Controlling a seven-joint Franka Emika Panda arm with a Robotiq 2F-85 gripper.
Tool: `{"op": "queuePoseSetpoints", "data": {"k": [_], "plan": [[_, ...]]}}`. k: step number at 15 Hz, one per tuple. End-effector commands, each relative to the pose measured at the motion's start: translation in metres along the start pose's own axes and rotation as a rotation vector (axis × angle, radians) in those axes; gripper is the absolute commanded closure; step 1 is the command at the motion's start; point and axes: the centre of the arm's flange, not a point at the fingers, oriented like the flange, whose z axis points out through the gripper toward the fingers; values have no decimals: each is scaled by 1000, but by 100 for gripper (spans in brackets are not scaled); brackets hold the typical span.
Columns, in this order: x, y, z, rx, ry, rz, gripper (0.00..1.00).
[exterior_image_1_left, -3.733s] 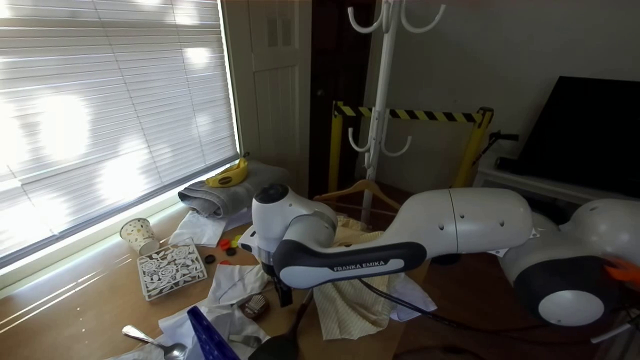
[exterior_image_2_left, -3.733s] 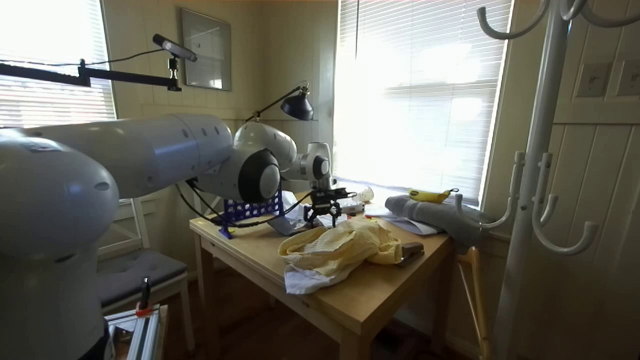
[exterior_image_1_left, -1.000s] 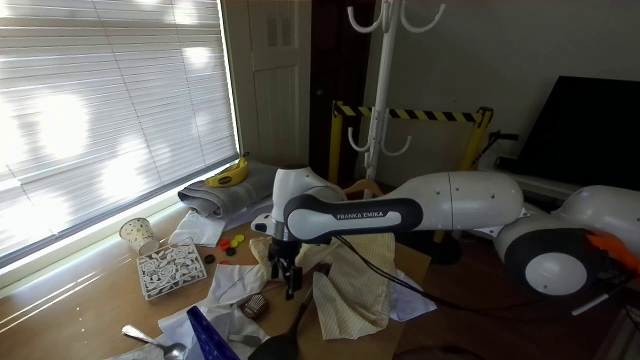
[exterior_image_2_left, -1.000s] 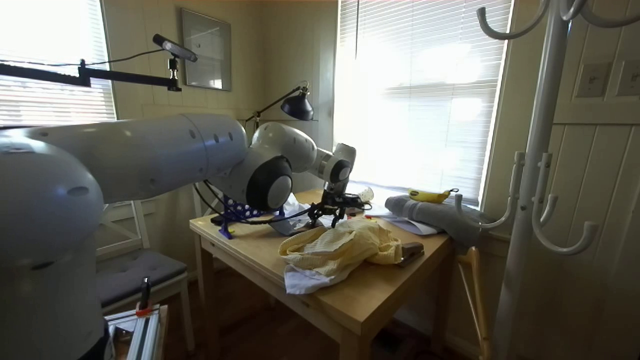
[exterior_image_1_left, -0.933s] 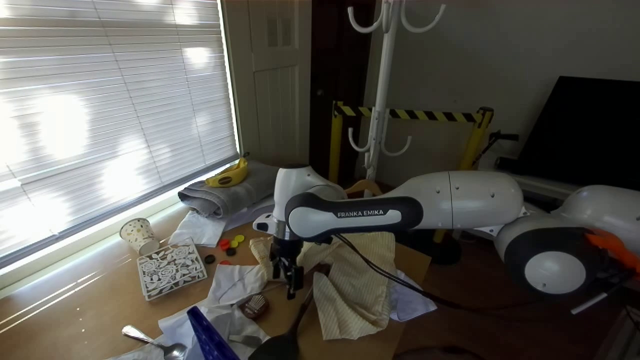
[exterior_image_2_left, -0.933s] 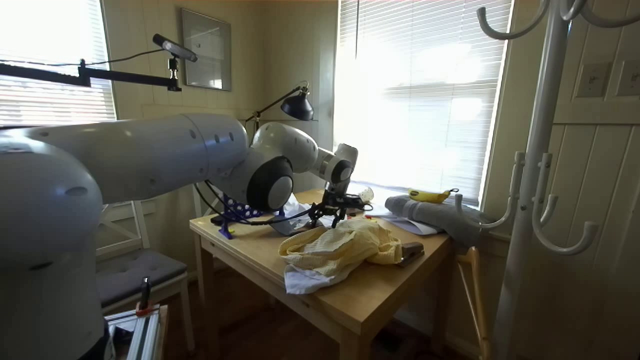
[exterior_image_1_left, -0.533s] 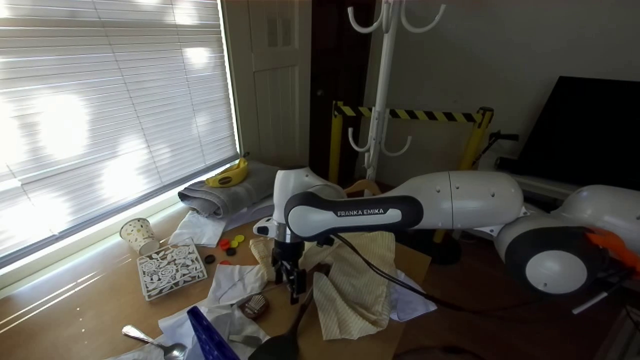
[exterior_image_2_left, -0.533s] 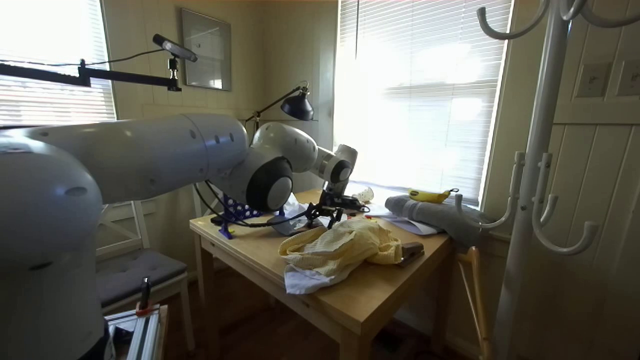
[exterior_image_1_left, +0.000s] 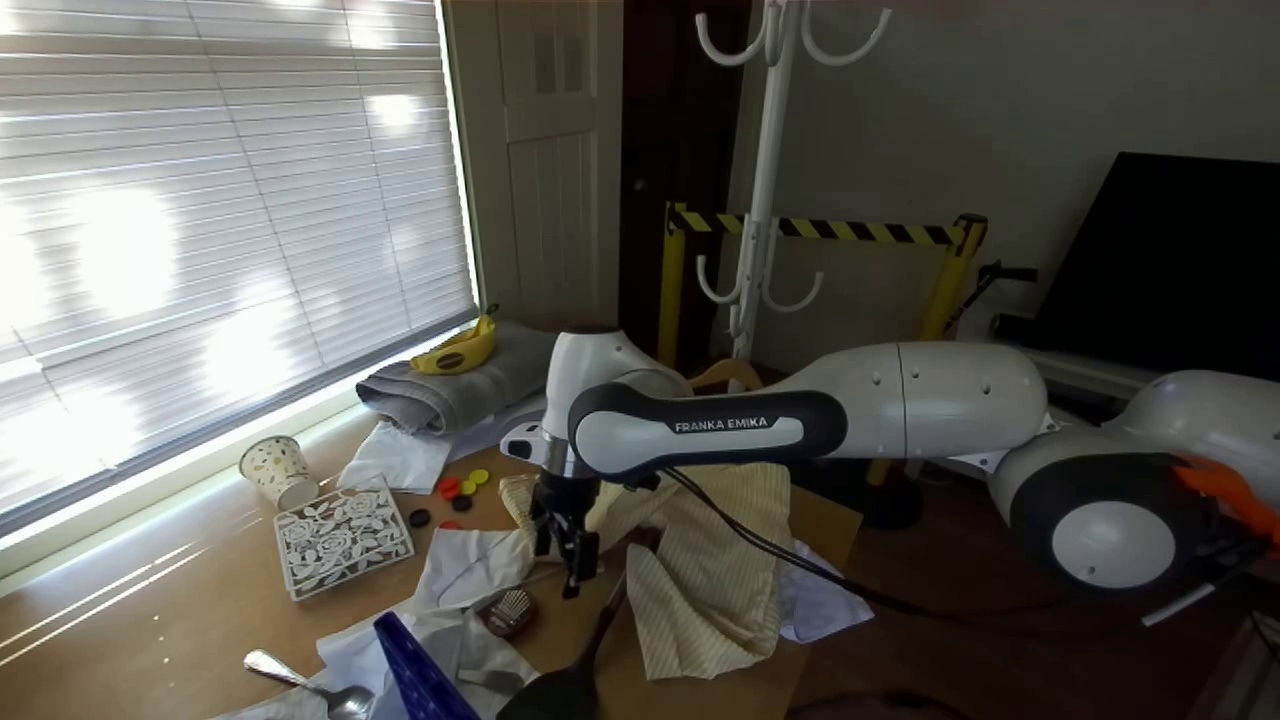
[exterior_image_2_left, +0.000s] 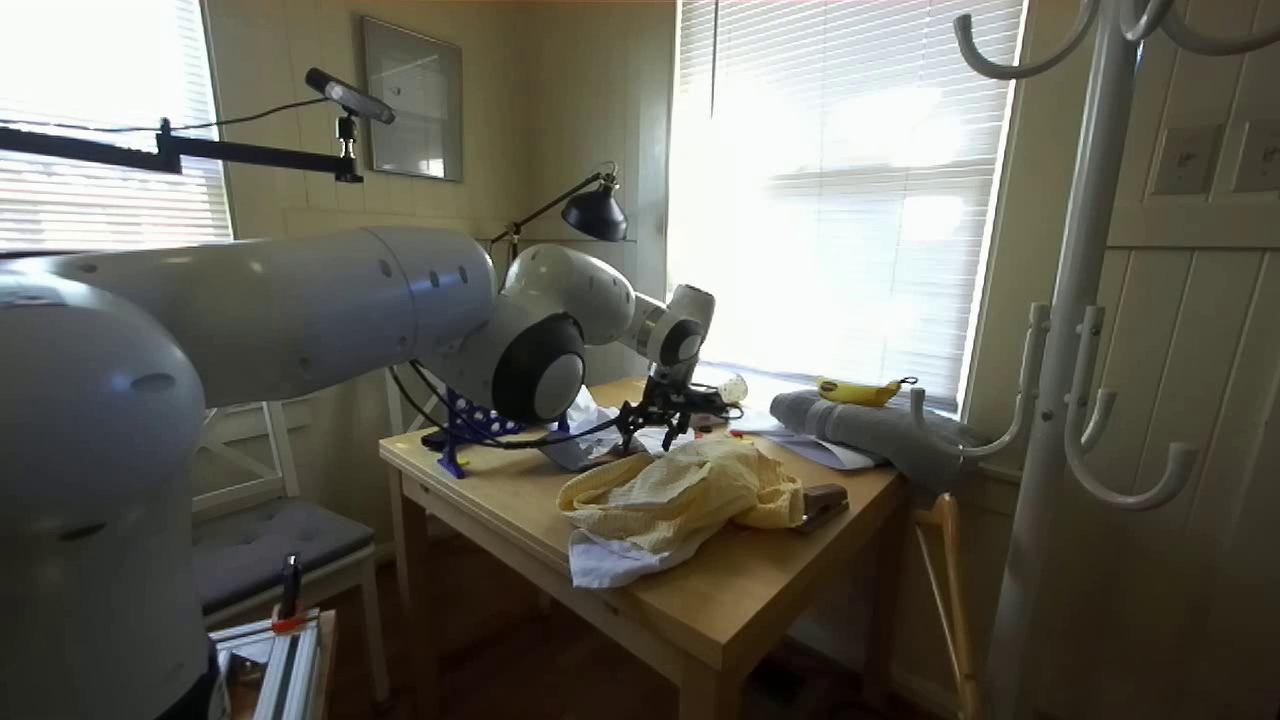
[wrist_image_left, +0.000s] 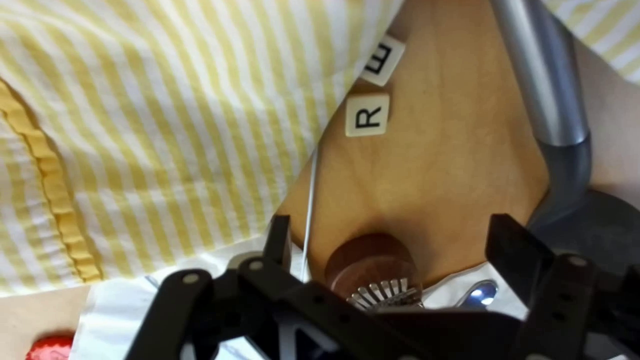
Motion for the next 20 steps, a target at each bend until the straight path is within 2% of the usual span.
{"op": "queuePoseSetpoints", "data": {"k": [1, 8, 14, 20], "plan": [[0, 0, 0, -1, 1, 0, 0], [17, 16, 10, -30, 71, 70, 0], [25, 17, 25, 26, 35, 107, 0], [27, 27, 34, 24, 70, 146, 0]]}}
